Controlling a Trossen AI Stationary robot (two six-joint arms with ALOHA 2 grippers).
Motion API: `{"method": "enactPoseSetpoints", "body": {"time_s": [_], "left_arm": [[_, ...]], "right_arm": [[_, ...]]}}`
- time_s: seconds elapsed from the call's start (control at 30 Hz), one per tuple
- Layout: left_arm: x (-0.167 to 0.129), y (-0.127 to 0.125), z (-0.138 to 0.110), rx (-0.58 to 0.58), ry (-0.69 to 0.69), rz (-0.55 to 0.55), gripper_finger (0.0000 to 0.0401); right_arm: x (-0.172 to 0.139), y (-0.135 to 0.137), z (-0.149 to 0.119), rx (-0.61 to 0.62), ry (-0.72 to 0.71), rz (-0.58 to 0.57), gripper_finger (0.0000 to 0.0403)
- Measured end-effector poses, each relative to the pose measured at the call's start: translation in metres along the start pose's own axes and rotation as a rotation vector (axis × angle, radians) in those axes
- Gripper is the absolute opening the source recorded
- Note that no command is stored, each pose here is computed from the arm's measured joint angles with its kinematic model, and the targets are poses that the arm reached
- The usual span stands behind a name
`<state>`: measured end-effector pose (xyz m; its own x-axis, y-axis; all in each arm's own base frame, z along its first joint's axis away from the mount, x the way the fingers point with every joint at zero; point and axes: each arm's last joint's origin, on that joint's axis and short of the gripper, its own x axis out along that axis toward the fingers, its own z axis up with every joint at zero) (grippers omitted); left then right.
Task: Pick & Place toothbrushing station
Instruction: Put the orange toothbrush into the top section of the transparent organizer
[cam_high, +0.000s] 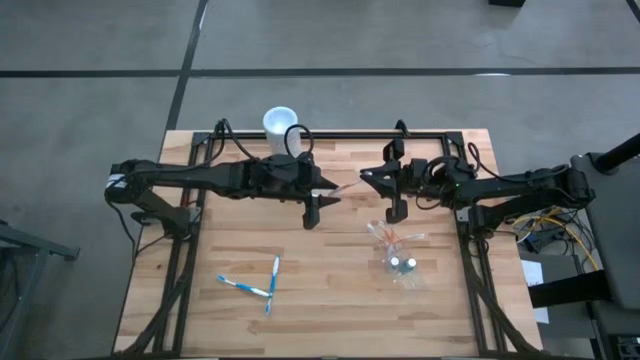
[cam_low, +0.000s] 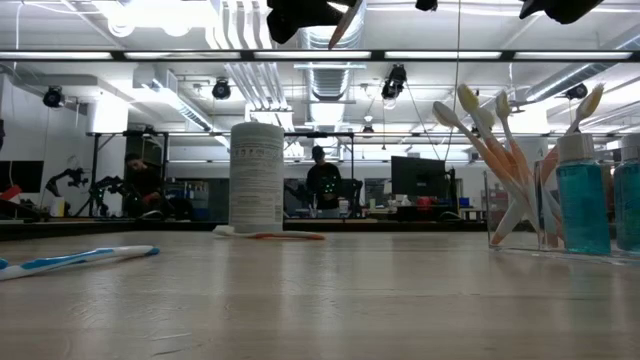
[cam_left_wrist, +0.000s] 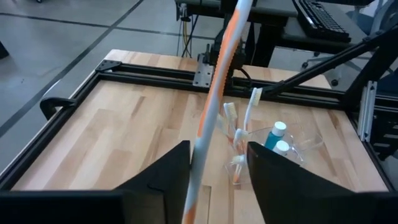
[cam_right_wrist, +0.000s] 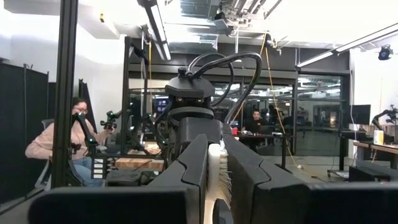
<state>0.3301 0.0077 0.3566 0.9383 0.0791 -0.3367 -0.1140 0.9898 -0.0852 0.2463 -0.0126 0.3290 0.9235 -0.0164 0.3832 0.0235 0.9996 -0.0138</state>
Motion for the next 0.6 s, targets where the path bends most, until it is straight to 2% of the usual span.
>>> {"method": "enactPoseSetpoints", "body": {"time_s": [0.27, 0.47, 0.6], "left_arm": [[0.0, 0.0005, 0.0, 0.0, -0.001, 0.016, 0.0201], [0.0, 0.0007, 0.0001, 0.0, -0.002, 0.024, 0.0205], [-0.0002, 0.0033, 0.0003, -0.002, -0.011, 0.113, 0.0204]], "right_arm": [[0.0, 0.0, 0.0001, -0.002, -0.001, -0.001, 0.0033], [0.0, 0.0, 0.0002, -0.002, -0.002, 0.0, 0.0033], [-0.0003, 0.0013, 0.0009, -0.002, -0.005, 0.044, 0.0033]]}}
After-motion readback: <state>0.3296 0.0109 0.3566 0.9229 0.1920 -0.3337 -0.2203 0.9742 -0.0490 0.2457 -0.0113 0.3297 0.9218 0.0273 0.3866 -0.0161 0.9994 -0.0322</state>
